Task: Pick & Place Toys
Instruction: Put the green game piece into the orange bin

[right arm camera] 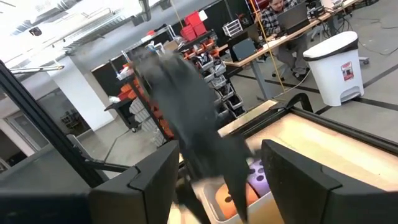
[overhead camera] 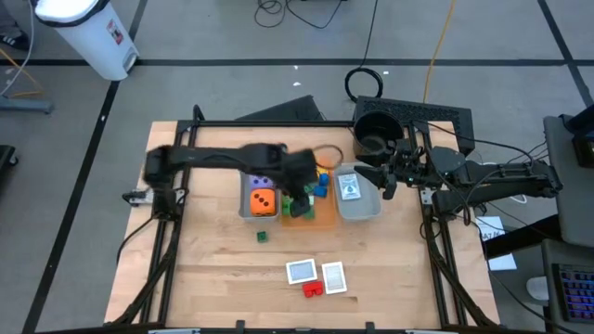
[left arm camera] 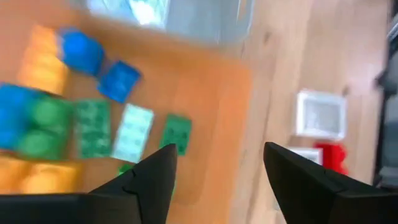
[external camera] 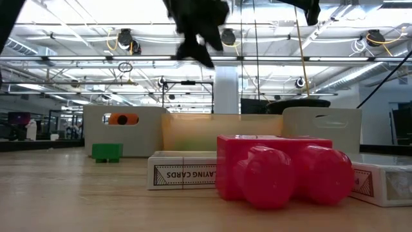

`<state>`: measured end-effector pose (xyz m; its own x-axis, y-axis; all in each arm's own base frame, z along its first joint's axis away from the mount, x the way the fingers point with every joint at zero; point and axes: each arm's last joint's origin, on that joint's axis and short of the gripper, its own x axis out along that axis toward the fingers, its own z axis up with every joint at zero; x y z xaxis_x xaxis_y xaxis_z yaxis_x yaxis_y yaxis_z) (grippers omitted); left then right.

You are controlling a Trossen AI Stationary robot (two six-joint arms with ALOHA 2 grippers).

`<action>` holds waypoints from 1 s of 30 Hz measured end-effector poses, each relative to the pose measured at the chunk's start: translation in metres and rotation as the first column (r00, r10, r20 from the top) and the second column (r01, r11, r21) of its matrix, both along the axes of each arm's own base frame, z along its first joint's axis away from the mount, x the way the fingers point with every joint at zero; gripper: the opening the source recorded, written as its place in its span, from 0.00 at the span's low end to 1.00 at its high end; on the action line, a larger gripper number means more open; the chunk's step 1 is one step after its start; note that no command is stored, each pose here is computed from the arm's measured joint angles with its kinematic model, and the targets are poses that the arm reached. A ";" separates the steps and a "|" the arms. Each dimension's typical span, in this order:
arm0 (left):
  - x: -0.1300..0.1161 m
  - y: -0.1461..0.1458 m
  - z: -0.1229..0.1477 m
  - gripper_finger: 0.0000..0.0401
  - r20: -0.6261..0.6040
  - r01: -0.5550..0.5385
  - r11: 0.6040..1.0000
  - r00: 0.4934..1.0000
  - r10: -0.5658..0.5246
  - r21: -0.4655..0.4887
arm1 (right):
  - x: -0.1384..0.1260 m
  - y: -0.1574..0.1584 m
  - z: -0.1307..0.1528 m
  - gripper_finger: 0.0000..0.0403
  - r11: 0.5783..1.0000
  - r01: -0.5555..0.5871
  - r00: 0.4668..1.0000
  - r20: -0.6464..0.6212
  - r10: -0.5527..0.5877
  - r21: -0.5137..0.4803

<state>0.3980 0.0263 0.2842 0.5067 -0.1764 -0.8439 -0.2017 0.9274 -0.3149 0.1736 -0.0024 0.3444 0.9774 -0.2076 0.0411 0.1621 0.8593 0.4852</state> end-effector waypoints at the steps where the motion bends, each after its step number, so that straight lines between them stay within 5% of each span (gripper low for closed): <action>1: -0.007 -0.002 0.015 0.60 0.036 -0.015 1.000 0.999 0.015 0.016 | 0.000 0.000 0.000 0.55 1.000 0.000 1.000 0.000 0.000 0.000; 7: -0.052 -0.026 0.075 0.55 0.152 -0.094 0.984 0.986 0.071 0.149 | 0.000 0.000 0.000 0.54 1.000 -0.001 1.000 0.003 0.001 0.014; 12: -0.078 -0.057 0.081 0.52 0.061 -0.116 0.973 0.992 0.106 0.198 | 0.000 0.001 0.000 0.54 0.999 -0.008 1.000 0.008 0.008 0.040; 21: -0.091 -0.113 0.030 0.54 -0.089 -0.070 0.966 0.991 0.095 0.249 | 0.001 0.001 -0.001 0.54 0.998 -0.010 1.000 0.003 0.010 0.058; 30: -0.107 -0.120 -0.046 0.59 -0.222 -0.198 0.957 0.944 0.244 0.210 | 0.001 0.002 -0.001 0.54 0.997 -0.036 0.999 0.004 0.036 0.064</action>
<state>0.2914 -0.0938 0.2385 0.2910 0.0850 -0.9529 -0.4567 0.8876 -0.0603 0.1743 -0.0009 0.3432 0.9841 -0.1746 0.0315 0.1303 0.8319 0.5394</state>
